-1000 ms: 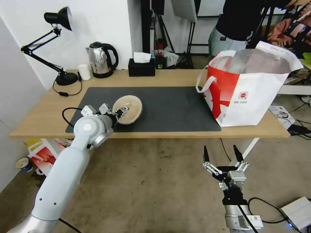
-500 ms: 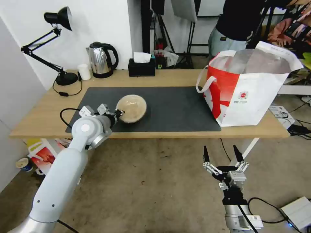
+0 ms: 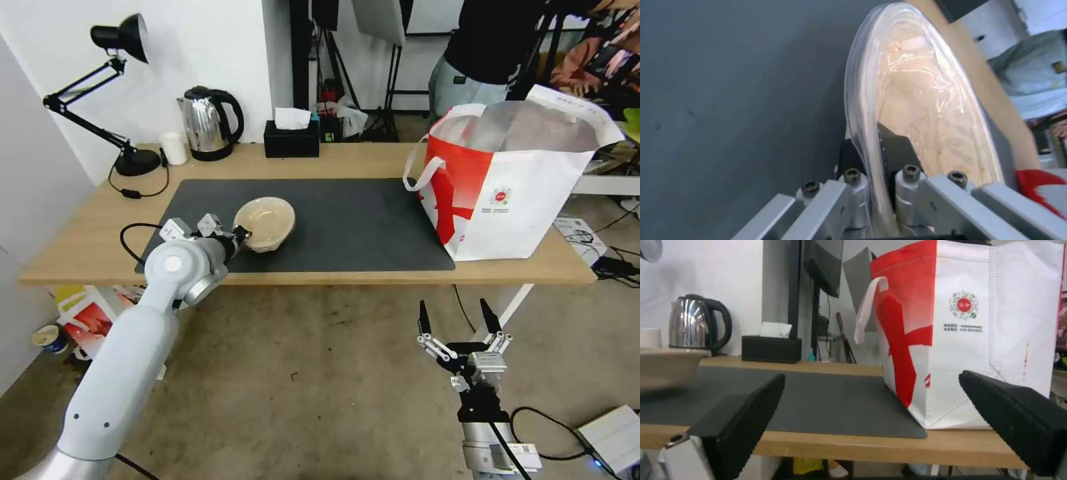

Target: Pick up the trash from the table and place it into the takeout bag.

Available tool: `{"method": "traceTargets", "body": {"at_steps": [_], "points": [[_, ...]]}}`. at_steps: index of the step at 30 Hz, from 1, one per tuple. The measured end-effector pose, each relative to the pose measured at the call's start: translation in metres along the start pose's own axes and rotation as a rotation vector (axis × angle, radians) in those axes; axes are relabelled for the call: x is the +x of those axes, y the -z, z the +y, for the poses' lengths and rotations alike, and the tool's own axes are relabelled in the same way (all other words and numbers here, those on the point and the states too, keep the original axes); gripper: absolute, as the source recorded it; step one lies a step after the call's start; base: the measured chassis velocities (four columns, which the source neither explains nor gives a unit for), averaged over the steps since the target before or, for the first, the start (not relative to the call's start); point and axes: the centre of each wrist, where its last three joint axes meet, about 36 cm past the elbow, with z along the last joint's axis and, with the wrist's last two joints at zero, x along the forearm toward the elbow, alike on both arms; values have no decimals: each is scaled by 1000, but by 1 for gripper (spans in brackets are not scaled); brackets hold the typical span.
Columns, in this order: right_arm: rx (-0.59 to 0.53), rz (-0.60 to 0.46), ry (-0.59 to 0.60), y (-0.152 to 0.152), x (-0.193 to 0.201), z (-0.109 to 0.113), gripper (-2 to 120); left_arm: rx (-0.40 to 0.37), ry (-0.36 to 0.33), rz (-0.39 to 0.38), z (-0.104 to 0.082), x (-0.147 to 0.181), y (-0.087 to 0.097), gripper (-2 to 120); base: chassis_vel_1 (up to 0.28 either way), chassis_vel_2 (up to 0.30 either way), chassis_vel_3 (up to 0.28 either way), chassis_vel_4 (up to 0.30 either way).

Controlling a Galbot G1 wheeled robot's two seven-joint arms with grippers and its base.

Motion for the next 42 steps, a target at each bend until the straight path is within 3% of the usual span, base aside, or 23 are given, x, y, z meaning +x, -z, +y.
{"method": "traceTargets", "body": {"at_steps": [11, 17, 23, 25, 30, 37, 39, 42], "points": [[0, 0, 0, 0, 0, 0, 100, -3, -112, -54, -28, 46, 21, 0, 0, 0, 0, 0], [0, 0, 0, 0, 0, 0, 100, -45, -207, -107, -53, 76, 46, 0, 0, 0, 0, 0], [0, 0, 0, 0, 0, 0, 100, -74, -270, -132, -72, 82, 57, 0, 0, 0, 0, 0], [0, 0, 0, 0, 0, 0, 100, -96, -327, -139, -87, 85, 66, 0, 0, 0, 0, 0], [0, 0, 0, 0, 0, 0, 100, -130, -364, -149, -101, 84, 74, 0, 0, 0, 0, 0], [0, 0, 0, 0, 0, 0, 100, -175, -445, -159, -126, 66, 90, 0, 0, 0, 0, 0], [0, 0, 0, 0, 0, 0, 100, -177, -449, -159, -128, 65, 90, 0, 0, 0, 0, 0], [0, 0, 0, 0, 0, 0, 100, -190, -499, -152, -145, 53, 88, 0, 0, 0, 0, 0]]}}
